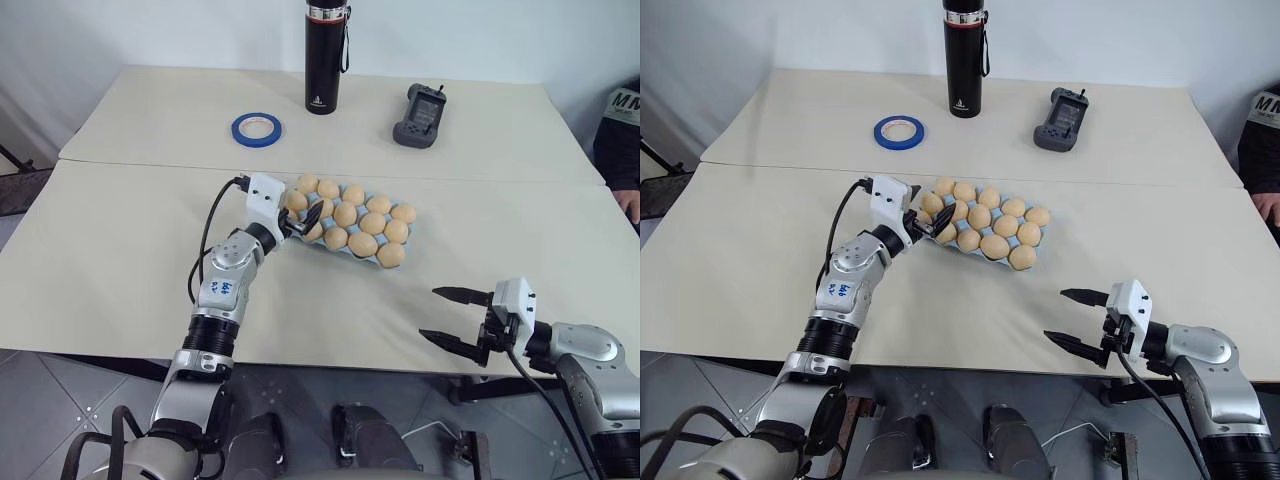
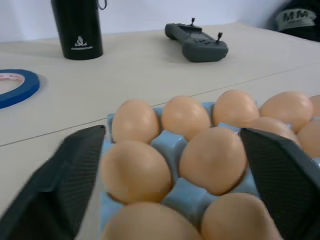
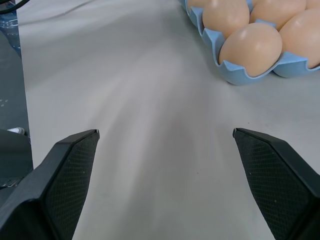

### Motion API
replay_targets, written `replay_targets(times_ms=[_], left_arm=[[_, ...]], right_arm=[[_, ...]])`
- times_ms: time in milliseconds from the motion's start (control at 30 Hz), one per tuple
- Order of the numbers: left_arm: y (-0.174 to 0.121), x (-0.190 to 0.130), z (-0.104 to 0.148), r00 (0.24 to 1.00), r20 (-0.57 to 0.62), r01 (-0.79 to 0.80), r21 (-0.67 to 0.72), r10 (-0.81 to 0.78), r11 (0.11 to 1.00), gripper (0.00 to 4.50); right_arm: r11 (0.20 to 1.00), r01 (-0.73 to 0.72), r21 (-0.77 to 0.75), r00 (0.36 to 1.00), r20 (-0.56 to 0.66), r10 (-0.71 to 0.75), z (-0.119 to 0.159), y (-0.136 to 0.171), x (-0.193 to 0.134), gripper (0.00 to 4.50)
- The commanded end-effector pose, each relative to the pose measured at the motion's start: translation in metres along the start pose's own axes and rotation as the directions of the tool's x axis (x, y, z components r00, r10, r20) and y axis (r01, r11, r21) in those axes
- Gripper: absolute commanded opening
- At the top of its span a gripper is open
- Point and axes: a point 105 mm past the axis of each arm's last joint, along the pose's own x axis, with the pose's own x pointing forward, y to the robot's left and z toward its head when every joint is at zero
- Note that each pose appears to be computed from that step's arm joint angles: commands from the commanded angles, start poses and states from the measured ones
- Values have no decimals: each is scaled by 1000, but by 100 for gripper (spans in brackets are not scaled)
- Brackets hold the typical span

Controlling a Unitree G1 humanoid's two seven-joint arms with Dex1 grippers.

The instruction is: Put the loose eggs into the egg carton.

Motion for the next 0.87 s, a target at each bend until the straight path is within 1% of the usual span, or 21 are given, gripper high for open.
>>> replay_targets(times_ms=[33, 133, 200, 233, 300, 367, 433, 533, 600, 667, 767, 867], left_arm=[[-9, -14, 31, 990, 69, 127, -37, -124, 991, 447], [-10, -35, 42, 977, 88, 198, -4, -197, 980, 447], [-13, -49, 45, 967, 82, 242, 10, -242, 970, 447], [-14, -56, 41, 965, 55, 258, -4, -258, 966, 447], [-15, -71, 33, 956, -20, 294, 59, -293, 954, 447], [-20, -86, 32, 933, -23, 361, 46, -360, 931, 447], [-17, -101, 30, 918, -30, 395, 64, -394, 916, 447], [-6, -119, 21, 902, -87, 429, 81, -423, 900, 447], [10, -133, 13, 901, -126, 424, 63, -415, 903, 447], [27, -144, 5, 900, -180, 416, 81, -397, 906, 447], [45, -148, 1, 907, -209, 391, 99, -365, 915, 447], [47, -146, 6, 902, -188, 411, 107, -388, 905, 447]], right_arm=[[999, 0, -38, 999, 38, 2, 18, 0, 5, 450], [999, -6, -49, 999, 49, 9, 28, -1, 11, 450], [998, -11, -58, 998, 55, 14, 36, -2, 15, 450], [998, -13, -63, 998, 60, 17, 40, -3, 17, 450], [997, -19, -74, 997, 68, 24, 48, -6, 22, 450], [996, -29, -87, 997, 73, 36, 55, -8, 25, 450], [994, -47, -103, 996, 76, 55, 62, -11, 29, 450], [990, -64, -124, 995, 71, 74, 67, -17, 33, 450], [987, -73, -143, 994, 73, 84, 72, -23, 35, 450], [985, -81, -154, 994, 67, 92, 73, -29, 36, 450], [983, -91, -162, 993, 59, 102, 73, -33, 38, 450], [981, -96, -171, 992, 67, 109, 75, -35, 40, 450]])
